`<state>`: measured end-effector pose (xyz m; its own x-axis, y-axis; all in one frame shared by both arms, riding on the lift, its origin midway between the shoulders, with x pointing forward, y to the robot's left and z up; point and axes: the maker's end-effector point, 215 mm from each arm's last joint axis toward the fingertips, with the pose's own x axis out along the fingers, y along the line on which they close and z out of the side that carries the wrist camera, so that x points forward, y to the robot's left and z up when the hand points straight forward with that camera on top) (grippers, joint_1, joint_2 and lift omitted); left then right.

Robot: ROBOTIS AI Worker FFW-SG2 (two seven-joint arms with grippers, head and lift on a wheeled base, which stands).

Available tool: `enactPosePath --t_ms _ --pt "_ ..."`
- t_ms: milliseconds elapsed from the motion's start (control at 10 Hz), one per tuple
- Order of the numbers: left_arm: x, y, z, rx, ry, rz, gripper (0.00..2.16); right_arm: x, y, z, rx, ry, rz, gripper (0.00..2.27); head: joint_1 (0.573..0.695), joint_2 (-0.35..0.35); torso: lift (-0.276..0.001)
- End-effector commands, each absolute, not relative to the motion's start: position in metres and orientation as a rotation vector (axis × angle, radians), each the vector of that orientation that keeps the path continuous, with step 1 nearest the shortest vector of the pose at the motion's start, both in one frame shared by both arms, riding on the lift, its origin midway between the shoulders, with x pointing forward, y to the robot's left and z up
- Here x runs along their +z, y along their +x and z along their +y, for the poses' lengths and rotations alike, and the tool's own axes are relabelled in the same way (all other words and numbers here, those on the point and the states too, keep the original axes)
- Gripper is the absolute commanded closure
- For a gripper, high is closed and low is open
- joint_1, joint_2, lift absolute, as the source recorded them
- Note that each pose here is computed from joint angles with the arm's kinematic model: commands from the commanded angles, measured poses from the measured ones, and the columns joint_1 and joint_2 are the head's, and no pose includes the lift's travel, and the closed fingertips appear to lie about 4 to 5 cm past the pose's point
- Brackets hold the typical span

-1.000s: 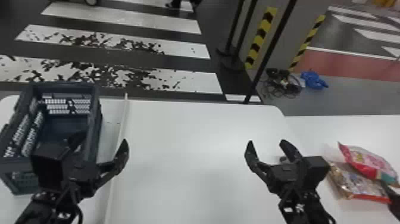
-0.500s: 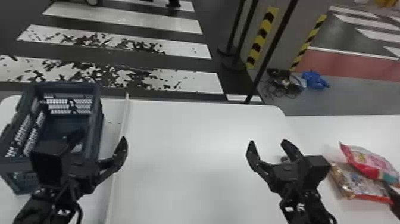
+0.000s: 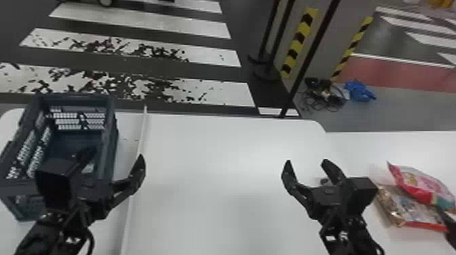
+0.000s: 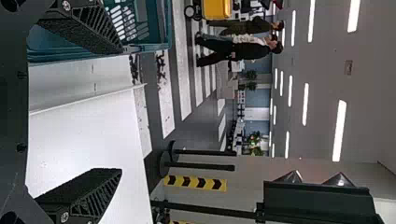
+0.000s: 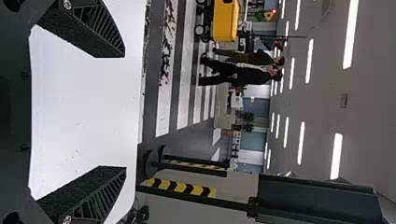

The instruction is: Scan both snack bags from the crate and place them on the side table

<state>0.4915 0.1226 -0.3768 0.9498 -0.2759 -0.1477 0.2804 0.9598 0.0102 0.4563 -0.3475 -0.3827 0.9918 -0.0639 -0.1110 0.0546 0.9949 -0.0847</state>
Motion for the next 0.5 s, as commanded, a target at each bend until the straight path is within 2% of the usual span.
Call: enactPosePath --t_ms 0,400 --pt "-0.377 0.4919 0.1223 -0.283 0.03 0.146 0.09 -0.3838 0.4564 -0.3469 -0.061 -0.076 0.115 0.06 0.695 -0.259 -0.098" --pt "-0.3775 0.4945 0.1213 -0.283 0.031 0.149 0.09 -0.385 0.4554 -0.3504 -0.067 -0.073 0.117 0.06 0.695 -0.262 -0.098"
